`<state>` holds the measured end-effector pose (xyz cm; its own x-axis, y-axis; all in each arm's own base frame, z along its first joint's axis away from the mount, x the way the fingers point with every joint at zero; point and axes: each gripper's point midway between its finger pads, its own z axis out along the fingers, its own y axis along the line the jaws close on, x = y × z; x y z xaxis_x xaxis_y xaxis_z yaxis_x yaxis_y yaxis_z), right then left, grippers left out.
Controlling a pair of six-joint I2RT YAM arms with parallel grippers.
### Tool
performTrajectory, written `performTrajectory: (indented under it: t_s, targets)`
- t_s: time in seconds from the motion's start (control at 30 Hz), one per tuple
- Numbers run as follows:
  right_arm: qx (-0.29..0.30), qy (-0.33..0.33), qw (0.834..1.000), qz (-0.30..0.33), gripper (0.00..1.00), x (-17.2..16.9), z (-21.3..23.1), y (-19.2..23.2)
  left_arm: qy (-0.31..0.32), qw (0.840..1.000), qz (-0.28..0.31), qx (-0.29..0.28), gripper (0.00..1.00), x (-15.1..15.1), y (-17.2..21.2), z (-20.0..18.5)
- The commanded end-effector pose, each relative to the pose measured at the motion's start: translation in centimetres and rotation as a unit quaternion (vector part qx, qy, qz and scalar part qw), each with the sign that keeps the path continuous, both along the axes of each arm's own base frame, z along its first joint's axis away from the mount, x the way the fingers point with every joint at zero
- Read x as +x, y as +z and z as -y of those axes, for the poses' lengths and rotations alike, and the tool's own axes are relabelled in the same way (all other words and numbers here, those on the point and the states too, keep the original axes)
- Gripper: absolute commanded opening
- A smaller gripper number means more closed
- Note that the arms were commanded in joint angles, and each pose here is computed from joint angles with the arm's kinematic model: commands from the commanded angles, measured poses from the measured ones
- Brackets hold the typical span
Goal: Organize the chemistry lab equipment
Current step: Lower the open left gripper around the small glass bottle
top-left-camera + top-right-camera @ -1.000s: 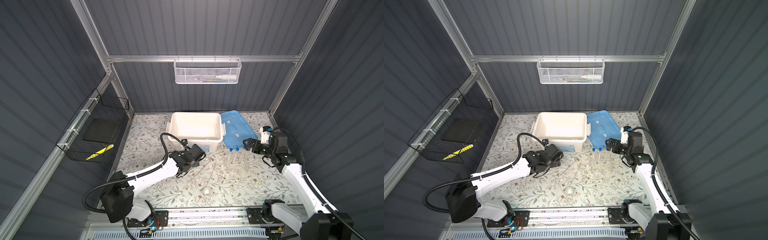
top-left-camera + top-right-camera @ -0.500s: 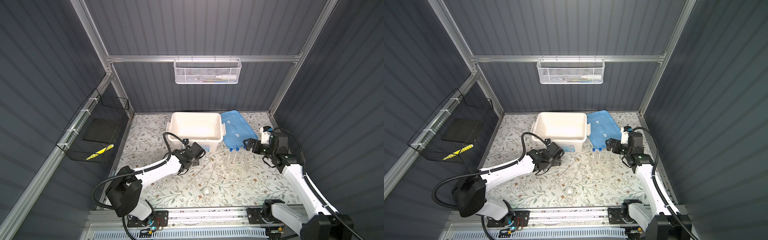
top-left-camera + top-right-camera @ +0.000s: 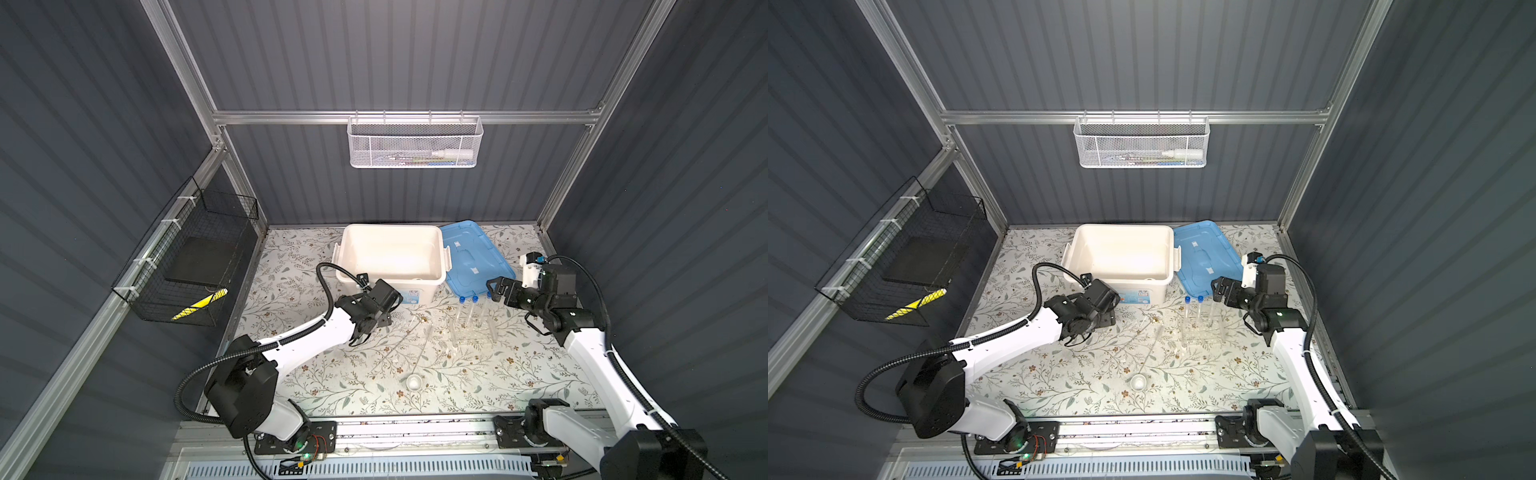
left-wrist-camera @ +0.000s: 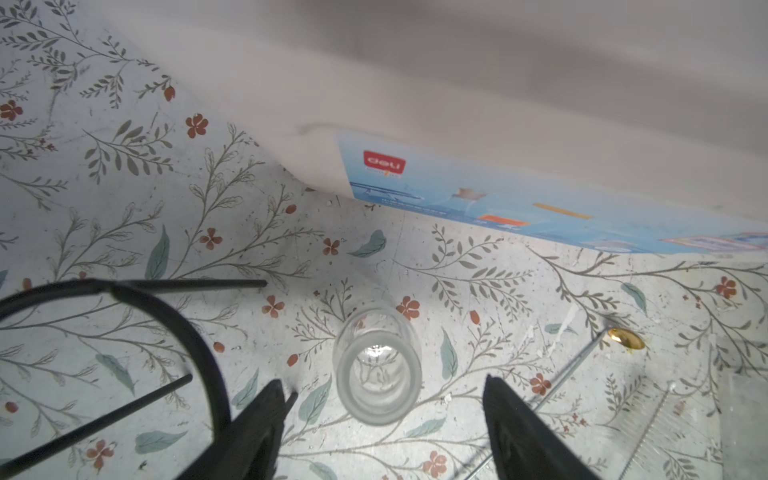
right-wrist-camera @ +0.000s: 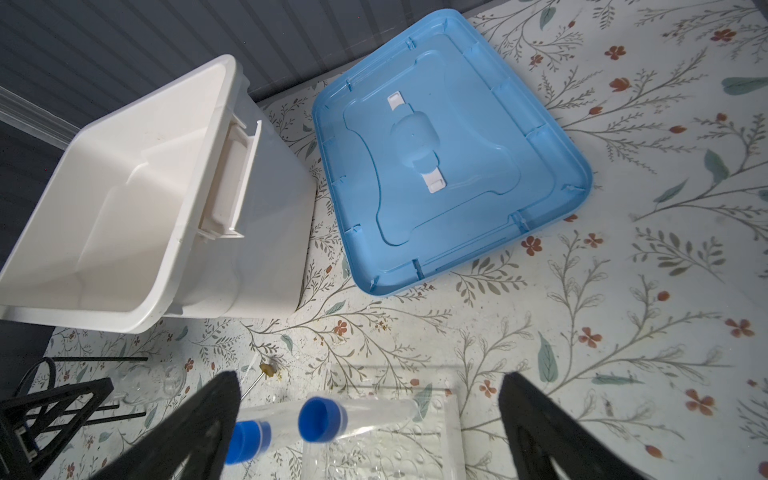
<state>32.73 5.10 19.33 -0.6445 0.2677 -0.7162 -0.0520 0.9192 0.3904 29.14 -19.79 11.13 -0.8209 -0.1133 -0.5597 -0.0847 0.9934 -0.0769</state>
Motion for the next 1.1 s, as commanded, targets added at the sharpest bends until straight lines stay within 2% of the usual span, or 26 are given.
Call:
performTrajectory:
  t_s: [0.0,0.23,0.4,0.83,1.07]
  targets:
    - [0.001,-0.004,1.000,-0.005,0.99,-0.2,0.2,-0.2,-0.005,1.000,-0.013,0.025,0.77,-0.6,-0.6,-1.3]
    - [0.003,-0.005,1.000,-0.005,0.99,-0.2,0.1,-0.2,-0.027,0.999,-0.025,0.025,0.76,-0.1,-1.2,0.0]
    - [-0.001,-0.007,1.000,-0.007,0.99,-0.3,0.3,-0.3,-0.042,0.998,-0.034,0.023,0.70,0.3,-1.8,1.0]
    - [0.001,-0.004,1.000,-0.011,0.99,-0.2,0.2,-0.7,-0.033,0.999,-0.016,0.015,0.67,0.8,-1.3,1.0]
    - [-0.001,-0.005,1.000,-0.010,0.99,-0.2,0.2,-0.7,-0.031,0.999,-0.010,0.005,0.55,1.0,-1.4,1.3]
